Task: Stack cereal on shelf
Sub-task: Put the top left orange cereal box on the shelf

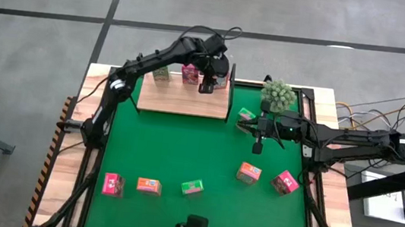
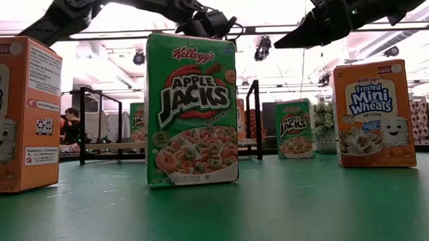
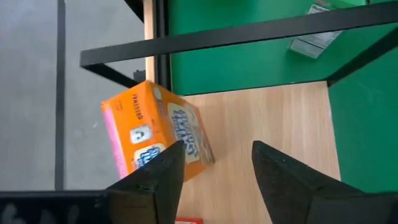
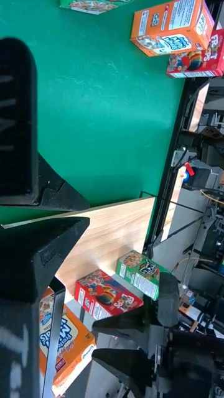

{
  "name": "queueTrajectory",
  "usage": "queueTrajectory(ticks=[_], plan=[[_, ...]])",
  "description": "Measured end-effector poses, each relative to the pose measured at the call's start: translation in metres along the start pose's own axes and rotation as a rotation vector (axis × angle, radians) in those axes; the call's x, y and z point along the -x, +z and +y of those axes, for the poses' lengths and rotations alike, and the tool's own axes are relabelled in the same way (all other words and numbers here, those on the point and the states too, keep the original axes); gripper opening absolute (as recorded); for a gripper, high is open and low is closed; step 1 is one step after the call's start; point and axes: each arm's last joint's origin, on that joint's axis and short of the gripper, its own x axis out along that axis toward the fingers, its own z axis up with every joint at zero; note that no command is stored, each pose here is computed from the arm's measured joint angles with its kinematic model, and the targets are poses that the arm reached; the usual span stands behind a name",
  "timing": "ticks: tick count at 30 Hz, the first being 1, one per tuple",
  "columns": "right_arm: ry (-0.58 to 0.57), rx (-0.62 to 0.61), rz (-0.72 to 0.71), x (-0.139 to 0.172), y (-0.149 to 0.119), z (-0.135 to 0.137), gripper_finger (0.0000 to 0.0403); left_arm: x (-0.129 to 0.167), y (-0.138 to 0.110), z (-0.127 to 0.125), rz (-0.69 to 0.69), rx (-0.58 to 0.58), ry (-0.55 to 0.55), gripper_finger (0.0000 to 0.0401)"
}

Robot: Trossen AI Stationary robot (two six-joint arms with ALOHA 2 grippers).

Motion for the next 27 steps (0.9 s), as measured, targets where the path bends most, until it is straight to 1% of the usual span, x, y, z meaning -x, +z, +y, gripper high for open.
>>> queueTrajectory(ticks=[3,8,14,18,22,24,27], plan=[[0.0,0.0,0.0,0.0,0.0,0.0,0.0018,-0.008,-0.002,0.0,0.003,0.016,0.007,0.0143],[0.0,0.0,0.0,0.0,0.0,0.0,0.0018,-0.021,-0.006,0.0,0.021,0.015,0.05,0.01],[0.0,0.001,0.0,0.0,0.0,0.0,0.0018,-0.029,-0.013,0.0,0.104,0.017,0.116,0.006],[0.0,0.002,0.0,0.0,0.0,0.0,0.0018,-0.029,-0.014,0.001,0.12,0.018,0.135,0.0045],[0.0,0.002,0.0,0.0,0.0,0.0,0.0018,-0.029,-0.014,0.001,0.116,0.021,0.135,0.0041],[0.0,0.002,0.0,0.0,0.0,0.0,0.0018,-0.03,-0.014,0.0,0.1,0.03,0.113,0.0041],[0.0,0.002,0.0,0.0,0.0,0.0,0.0018,-0.03,-0.012,-0.001,0.046,0.05,0.045,0.0041]])
